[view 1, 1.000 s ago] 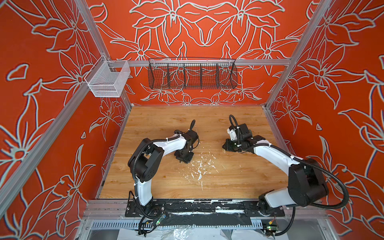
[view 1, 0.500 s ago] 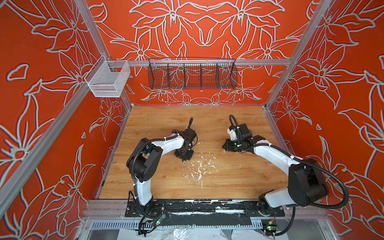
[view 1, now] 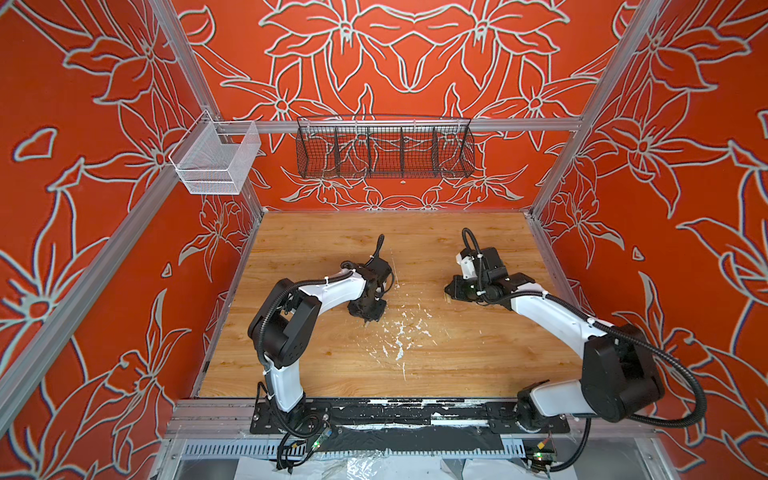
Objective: Insert the pens into the pen caps
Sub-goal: 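Lift the thin pen nib-up with the left gripper while the right raises the cap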
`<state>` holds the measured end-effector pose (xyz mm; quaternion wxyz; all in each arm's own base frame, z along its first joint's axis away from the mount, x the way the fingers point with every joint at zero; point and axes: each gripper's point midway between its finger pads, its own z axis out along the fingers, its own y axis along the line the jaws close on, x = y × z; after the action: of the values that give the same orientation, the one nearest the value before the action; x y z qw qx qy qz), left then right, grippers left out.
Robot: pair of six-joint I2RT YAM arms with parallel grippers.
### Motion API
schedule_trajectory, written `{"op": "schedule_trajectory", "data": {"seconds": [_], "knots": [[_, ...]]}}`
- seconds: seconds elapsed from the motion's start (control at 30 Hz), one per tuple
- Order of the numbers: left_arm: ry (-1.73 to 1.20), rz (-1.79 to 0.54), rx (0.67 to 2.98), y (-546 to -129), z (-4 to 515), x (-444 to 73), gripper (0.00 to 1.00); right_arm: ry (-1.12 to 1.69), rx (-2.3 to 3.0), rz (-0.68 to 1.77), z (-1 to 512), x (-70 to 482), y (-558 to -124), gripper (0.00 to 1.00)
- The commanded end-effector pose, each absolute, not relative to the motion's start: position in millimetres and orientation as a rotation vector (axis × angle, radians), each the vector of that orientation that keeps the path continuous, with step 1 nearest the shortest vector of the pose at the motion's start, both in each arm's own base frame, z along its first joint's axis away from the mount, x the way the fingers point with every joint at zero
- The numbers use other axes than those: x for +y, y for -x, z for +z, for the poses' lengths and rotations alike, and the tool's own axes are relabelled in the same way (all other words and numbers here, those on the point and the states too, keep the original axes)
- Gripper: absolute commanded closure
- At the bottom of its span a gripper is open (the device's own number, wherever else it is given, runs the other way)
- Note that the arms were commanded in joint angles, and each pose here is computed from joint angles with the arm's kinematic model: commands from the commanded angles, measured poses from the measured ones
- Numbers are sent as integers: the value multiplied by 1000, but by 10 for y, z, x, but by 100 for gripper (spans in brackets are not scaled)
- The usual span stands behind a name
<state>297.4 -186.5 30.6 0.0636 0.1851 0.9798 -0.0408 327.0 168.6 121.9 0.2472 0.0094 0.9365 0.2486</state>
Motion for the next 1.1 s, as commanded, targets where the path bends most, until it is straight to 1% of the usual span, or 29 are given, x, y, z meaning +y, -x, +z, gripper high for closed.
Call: {"op": "schedule_trajectory", "data": {"seconds": [0.0,0.1,0.23,0.37,0.5,0.57,0.7,0.87,1.07], "knots": [[-613,-220,2845,-3024,655,-2093,100,-33,2465,722,1417,1703,-3314,97],[-681,-287,2727,-3004,960,-2346,100,-26,2385,763,1640,1727,-3324,97],[-746,-451,2539,-2897,1445,-2696,100,-30,2250,825,1993,1739,-3314,97],[-778,-631,2349,-2750,1917,-2956,100,-20,2092,928,2420,1779,-3246,97],[-801,-785,2185,-2599,2317,-3119,100,-25,1927,972,2850,1717,-3135,97],[-826,-822,2143,-2534,2425,-3170,100,-32,1849,991,3034,1677,-3071,97],[-863,-809,2142,-2491,2436,-3230,100,-32,1740,1029,3312,1630,-2955,97],[-904,-842,2114,-2447,2491,-3353,100,7,1713,1112,3433,1729,-2906,96],[-937,-850,2081,-2430,2571,-3430,100,63,1626,1154,3633,1779,-2848,95]]}}
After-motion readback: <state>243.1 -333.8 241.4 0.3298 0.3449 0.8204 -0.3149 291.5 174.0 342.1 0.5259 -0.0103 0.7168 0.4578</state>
